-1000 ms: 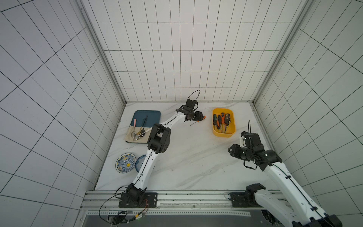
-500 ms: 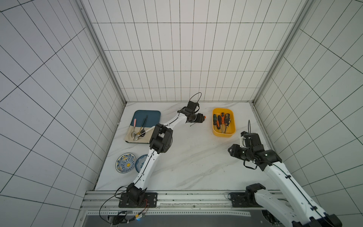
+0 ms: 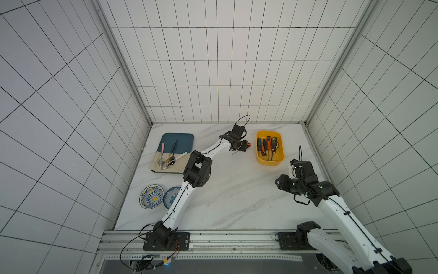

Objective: Put the screwdriver on the desktop into the storage box
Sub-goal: Pick up the screwdriver from the center of the board.

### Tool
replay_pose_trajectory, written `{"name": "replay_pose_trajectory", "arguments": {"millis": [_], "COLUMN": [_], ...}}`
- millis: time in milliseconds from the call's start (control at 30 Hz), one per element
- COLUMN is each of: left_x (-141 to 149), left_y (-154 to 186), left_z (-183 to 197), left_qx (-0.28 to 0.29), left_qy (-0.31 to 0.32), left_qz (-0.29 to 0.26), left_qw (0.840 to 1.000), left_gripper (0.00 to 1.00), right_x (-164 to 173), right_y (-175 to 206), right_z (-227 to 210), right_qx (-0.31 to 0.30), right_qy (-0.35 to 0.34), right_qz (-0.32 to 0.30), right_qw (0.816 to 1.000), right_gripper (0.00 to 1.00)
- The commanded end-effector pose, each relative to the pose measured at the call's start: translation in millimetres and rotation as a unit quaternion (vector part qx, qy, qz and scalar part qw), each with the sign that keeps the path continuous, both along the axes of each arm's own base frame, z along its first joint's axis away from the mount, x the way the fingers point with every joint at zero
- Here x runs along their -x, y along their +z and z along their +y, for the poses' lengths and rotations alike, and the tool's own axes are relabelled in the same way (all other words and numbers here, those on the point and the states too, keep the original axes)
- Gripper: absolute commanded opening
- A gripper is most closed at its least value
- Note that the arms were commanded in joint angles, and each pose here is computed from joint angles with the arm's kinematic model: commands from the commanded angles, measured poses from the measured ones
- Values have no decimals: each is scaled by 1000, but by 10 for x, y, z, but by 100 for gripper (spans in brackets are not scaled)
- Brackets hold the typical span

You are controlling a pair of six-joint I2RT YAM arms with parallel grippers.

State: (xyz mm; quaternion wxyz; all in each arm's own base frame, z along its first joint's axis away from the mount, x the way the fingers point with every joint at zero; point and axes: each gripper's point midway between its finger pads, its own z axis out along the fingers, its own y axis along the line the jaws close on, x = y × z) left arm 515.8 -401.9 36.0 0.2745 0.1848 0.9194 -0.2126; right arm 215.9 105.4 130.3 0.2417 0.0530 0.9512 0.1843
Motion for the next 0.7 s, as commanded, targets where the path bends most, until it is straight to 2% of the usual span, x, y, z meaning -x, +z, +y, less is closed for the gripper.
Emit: {"name": "replay_pose_trajectory", "arguments": {"millis": [0, 100, 200, 433, 567, 667], "left_x": [46, 97, 128, 215, 269, 296], "left_y": [-278, -332, -344, -390, -445, -452], "left_z": [67, 57, 52, 104, 150, 167], "left_qx": [-61, -80, -79, -93, -107, -115], "left_qy": [-3, -9, -8, -4, -5, -4], "left_qz": [-9, -15, -9, 0, 2, 1], "left_qw": [998, 997, 997, 996, 994, 993], "left_gripper": [44, 43, 35, 35, 40, 37], "right_x": [82, 86, 84, 81, 80, 82], "right_y": [-134, -142, -147, -148, -157, -153], "right_z": [-33, -39, -42, -54, -55, -58], "right_qx": [11, 12, 12, 15, 14, 14], "right_qy": [-2, -4, -5, -7, -9, -10], "right_qz": [21, 21, 20, 19, 19, 18], "right_qw": [1000, 1000, 1000, 1000, 1000, 1000], "right_gripper": [47, 47, 47, 47, 47, 47]}}
